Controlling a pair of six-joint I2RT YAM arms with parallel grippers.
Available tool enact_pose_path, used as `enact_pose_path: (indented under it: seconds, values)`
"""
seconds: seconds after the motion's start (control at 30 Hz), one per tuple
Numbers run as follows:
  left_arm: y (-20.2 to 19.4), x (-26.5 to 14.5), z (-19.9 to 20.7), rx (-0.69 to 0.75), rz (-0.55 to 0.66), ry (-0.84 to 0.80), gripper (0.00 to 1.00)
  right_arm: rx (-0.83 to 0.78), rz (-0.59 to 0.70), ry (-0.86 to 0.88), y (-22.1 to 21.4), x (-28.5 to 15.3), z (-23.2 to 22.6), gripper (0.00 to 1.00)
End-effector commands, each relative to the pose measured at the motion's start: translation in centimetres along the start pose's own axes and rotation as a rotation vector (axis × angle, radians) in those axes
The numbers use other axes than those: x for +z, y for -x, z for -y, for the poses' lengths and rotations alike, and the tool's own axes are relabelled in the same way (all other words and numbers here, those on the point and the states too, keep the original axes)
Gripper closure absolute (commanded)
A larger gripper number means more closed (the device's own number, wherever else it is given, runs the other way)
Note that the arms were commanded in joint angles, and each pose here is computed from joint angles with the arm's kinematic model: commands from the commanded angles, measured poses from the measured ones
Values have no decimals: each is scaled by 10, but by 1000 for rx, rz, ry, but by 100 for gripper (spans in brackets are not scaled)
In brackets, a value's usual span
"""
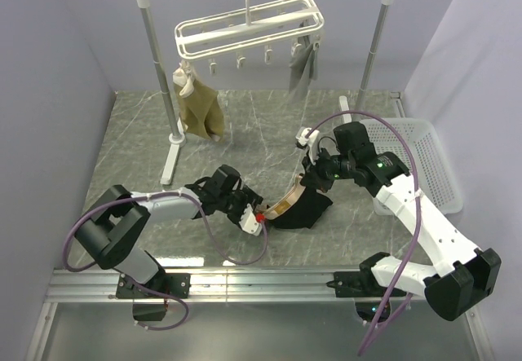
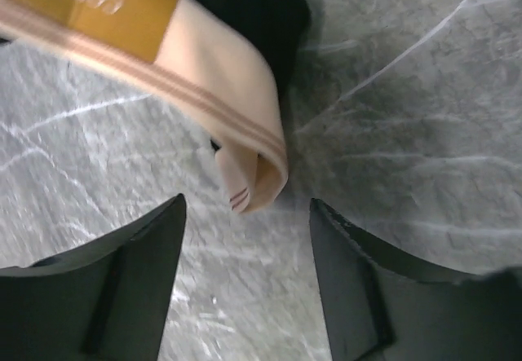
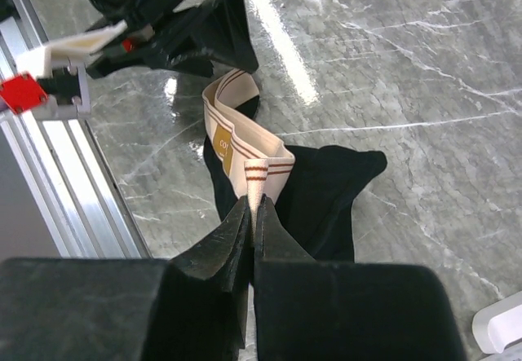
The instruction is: Clip the underwear to the hanger
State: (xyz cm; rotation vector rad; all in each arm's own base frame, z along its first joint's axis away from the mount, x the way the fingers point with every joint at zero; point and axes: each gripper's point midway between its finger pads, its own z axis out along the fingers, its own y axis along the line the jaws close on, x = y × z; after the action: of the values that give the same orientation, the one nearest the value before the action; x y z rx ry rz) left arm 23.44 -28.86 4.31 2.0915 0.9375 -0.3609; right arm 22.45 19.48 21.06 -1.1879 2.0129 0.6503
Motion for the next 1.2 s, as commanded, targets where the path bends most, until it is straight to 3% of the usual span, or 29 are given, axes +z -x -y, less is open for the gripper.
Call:
enact_pose_path:
  seconds: [0.0,0.2,0.23,0.4,0.6,0.77,0.83,1.0,1.17]
  values:
    - [7,9,-11,107,17,27,35,-27,62,-15,17,-10,2,100]
    - [11,9,-25,-46,18,49,65,-16,98,-38,26,-18,7,100]
    - [13,8,-25,-144,20,43,76,-9,107,-42,29,-20,8,100]
    - [34,-17,-46,-342,23,71,98,50,141,-94,39,-33,26,100]
    - [48,-84,-89,-626,21,164,100,104,256,-246,68,-74,70,100]
    - [25,-135,-115,-968,-90,209,100,189,373,-390,98,-105,110,100]
    - [12,-155,-118,-1044,-112,254,100,224,392,-427,99,-113,123,100]
    - [20,-186,-115,-1070,-169,339,100,168,464,-318,109,-113,90,100]
    - [20,-207,-123,-1062,-204,435,100,137,459,-417,107,-120,95,100]
